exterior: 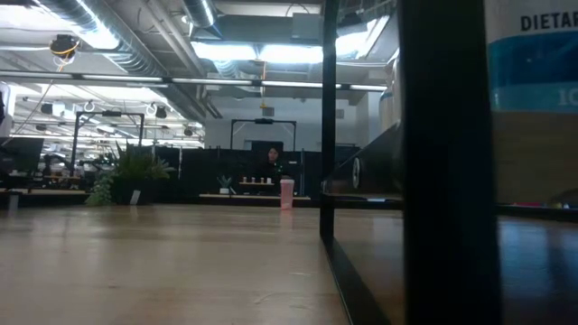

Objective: Pick and place medicine bottles onto shelf by color
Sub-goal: Put the top pink pill bottle on the shelf

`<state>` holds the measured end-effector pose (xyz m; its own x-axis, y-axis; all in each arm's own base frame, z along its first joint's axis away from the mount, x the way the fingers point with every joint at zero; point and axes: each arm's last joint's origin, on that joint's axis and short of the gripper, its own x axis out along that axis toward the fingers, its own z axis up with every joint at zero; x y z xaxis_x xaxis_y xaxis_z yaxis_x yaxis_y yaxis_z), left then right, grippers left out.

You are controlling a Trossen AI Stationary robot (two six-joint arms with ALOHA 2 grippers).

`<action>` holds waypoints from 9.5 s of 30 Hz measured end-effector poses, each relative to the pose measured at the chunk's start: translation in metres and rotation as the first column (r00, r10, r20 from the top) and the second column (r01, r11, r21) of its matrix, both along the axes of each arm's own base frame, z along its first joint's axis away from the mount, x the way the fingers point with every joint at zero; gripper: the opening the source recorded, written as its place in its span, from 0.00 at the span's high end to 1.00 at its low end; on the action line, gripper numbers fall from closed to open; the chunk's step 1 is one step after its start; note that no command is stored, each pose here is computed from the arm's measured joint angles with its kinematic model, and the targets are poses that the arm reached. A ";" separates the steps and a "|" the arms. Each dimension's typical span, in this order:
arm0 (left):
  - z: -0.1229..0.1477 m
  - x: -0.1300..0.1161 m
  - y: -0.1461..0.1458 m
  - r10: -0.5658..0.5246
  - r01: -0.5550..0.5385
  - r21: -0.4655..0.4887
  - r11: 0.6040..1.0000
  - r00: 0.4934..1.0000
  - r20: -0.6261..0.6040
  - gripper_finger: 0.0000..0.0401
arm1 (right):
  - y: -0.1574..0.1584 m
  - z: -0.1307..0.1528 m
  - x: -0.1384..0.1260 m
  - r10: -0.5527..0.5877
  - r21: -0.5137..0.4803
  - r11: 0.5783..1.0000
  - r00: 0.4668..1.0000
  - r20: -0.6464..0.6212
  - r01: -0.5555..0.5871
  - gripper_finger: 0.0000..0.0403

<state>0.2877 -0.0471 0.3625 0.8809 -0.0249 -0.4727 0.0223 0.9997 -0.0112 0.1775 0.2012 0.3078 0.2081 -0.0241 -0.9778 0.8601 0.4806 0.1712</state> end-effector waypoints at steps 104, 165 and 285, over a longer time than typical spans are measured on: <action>-0.191 0.054 0.265 0.213 -0.173 0.134 0.976 0.893 -0.396 0.29 | -0.253 0.134 0.092 0.210 -0.720 0.692 0.968 0.140 -0.046 0.57; -0.201 0.062 0.265 0.227 -0.194 0.123 0.973 0.896 -0.381 0.74 | -0.253 0.135 0.092 0.202 -0.730 0.683 0.968 0.146 -0.033 0.57; -0.195 0.134 0.081 0.352 -0.360 0.051 0.932 0.859 -0.371 0.74 | -0.161 0.161 0.028 0.947 -0.556 0.316 0.217 0.238 -0.768 0.57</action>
